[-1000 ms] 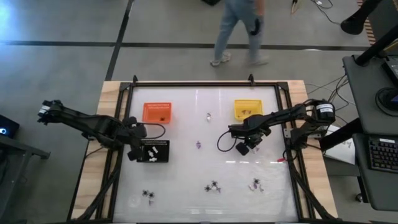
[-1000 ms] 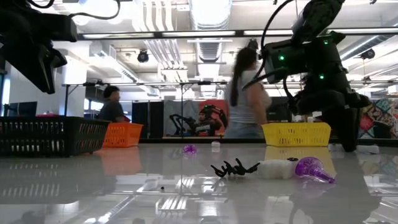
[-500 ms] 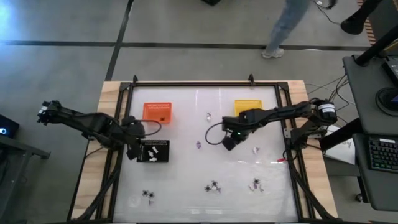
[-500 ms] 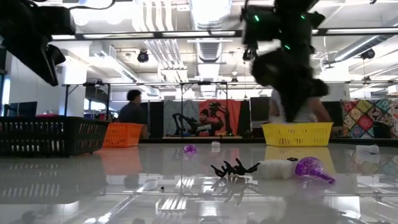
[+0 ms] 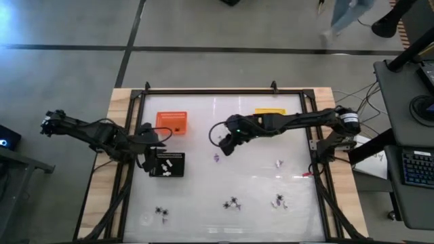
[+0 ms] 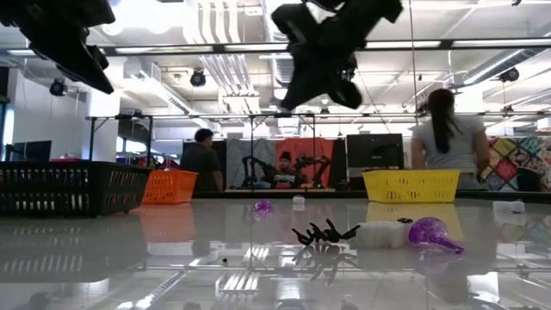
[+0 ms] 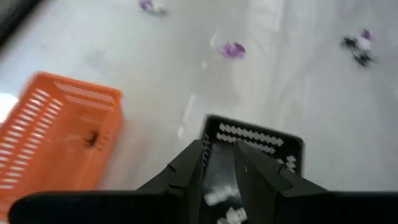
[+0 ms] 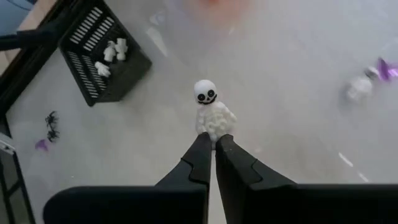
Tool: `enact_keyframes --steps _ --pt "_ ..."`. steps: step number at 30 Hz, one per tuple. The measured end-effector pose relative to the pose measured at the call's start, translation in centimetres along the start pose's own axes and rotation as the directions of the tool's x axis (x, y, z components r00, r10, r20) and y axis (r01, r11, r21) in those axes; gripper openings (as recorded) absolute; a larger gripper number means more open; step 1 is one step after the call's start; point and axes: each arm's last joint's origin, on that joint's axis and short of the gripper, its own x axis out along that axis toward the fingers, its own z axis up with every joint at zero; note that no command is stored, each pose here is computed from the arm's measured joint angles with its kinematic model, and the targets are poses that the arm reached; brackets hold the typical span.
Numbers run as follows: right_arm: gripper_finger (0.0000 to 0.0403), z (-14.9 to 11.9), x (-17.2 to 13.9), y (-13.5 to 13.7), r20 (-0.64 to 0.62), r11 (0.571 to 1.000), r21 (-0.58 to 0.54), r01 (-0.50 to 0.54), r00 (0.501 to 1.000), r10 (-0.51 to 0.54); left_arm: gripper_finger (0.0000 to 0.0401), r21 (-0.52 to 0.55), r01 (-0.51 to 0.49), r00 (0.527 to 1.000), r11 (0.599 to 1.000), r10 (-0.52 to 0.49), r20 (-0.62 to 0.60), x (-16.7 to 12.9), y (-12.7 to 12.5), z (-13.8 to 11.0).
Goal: Sort Halloween decoration
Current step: Put the white skeleton toy into the black bin
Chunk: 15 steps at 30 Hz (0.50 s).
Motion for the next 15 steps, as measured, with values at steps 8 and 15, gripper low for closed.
enact_keyframes --steps 8,15 --pt "0.0008 3.0 4.0 3.1 0.02 0.991 -0.12 -0.055 0.998 0.058 0.0075 -0.072 -0.01 0.998 0.997 0.015 0.064 -0.4 0.2 0.3" --pt "0.0009 4.9 6.5 5.2 0.004 0.969 -0.208 -0.131 0.991 0.135 0.0075 -0.083 0.019 0.997 0.996 -0.012 0.078 -1.0 0.4 0.1"
